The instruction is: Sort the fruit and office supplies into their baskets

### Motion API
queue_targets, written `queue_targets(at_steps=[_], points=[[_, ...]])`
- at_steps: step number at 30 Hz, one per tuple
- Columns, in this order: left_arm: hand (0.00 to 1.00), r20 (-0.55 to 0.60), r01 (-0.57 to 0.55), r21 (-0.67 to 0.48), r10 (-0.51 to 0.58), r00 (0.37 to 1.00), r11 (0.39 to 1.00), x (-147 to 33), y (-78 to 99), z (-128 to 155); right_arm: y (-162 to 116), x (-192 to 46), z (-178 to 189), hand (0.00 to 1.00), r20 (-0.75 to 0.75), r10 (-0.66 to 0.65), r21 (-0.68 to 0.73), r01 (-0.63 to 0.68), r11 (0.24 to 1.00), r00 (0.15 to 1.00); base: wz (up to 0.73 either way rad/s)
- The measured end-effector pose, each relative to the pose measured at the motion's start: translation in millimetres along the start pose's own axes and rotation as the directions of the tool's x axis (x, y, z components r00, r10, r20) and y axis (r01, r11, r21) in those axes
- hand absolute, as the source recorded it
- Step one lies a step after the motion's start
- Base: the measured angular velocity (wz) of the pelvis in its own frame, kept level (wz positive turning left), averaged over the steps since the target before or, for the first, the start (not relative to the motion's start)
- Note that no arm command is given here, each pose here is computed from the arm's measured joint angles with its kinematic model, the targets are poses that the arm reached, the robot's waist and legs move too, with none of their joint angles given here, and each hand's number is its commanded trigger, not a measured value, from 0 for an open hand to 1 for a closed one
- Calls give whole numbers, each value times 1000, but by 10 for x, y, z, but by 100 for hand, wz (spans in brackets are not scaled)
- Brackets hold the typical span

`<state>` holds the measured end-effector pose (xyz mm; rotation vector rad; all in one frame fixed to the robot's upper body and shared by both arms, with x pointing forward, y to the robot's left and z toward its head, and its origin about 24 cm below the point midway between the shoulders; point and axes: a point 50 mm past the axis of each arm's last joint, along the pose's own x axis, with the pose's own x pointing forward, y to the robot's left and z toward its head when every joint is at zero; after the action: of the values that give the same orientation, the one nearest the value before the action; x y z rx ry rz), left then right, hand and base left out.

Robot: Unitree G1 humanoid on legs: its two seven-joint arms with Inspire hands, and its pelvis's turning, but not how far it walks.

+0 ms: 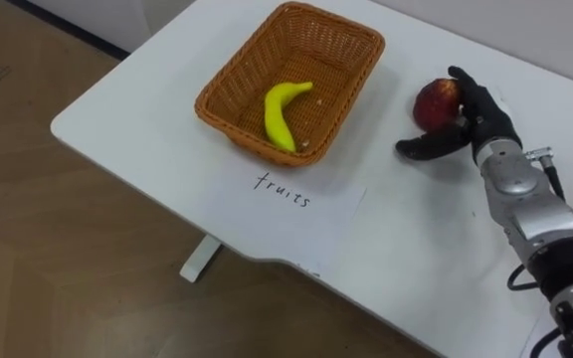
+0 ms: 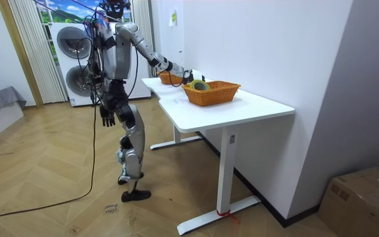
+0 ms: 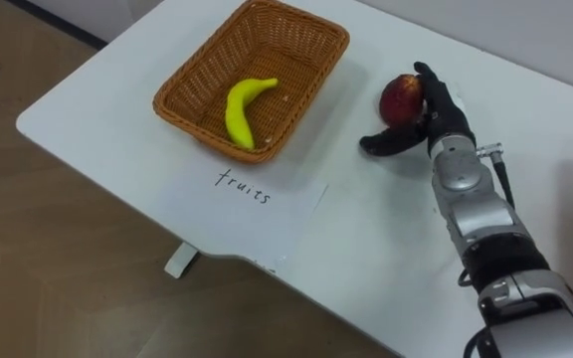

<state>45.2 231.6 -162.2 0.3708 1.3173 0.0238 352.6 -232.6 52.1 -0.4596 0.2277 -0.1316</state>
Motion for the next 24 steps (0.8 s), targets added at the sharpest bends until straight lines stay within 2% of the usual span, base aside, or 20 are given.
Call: queue_targets(at_steps=[6,13,24], points=[[0,17,-3,-28,4,1000,1000,-9,6,23,-3,0,-2,0,-4,-6,23,6,1000,1000,3],[0,16,-17,-49,17,1000,999,-9,13,22,-92,9,-3,0,-23,-38,160,41,986,999,6],[0,36,-26,-52,28,999,998,-10,1,66,-157,80,112,0,-7,-78,207,78,975,997,1]])
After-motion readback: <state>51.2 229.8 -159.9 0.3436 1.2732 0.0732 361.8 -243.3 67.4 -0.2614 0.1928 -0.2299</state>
